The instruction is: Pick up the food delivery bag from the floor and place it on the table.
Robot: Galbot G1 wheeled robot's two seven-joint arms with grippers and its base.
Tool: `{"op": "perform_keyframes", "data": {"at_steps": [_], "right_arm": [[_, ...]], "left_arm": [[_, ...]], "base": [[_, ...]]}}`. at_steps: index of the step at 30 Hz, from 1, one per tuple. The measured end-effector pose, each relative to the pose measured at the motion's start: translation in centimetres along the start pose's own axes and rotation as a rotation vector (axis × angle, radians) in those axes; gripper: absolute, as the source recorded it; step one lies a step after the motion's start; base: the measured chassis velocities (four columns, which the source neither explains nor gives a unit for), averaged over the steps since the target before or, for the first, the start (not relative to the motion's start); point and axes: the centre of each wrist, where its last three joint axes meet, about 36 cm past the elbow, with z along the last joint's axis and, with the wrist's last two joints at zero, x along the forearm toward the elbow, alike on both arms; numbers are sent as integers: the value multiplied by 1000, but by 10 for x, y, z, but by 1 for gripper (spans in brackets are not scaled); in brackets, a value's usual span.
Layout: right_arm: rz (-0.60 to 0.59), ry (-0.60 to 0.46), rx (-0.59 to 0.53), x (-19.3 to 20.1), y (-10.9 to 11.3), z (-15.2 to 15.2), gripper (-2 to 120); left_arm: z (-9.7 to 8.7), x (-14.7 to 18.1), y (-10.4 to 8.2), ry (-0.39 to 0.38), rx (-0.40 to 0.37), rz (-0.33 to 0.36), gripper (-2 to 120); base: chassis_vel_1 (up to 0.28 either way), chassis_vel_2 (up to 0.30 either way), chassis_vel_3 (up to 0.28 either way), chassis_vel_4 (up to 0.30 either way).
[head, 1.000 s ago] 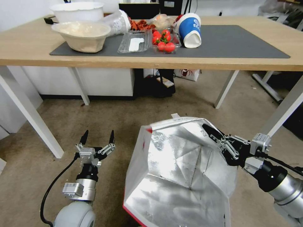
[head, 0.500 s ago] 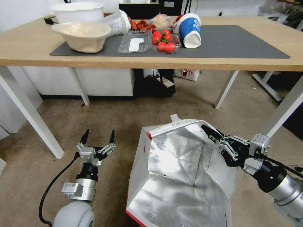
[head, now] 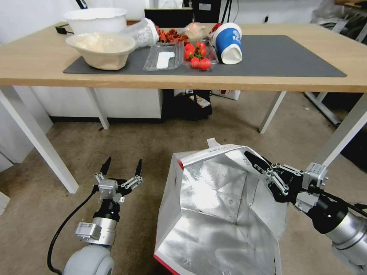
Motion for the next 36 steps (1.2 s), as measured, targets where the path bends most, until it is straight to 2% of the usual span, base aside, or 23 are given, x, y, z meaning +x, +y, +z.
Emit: {"op": "perform_keyframes", "data": {"at_steps": [12, 18, 36], "right_arm": [[2, 2, -19, 2, 1, 2, 0], [10, 2, -101, 2, 3, 4, 0], [43, -20, -226, -4, 12, 16, 0]], "left_arm": [[-3, 1, 0, 3, -10, 9, 100], [-5, 2, 0, 3, -16, 15, 100], [-5, 3, -1, 3, -17, 15, 100]], "base": [[0, 0, 0, 0], [0, 0, 0, 0], [0, 0, 0, 0]]}}
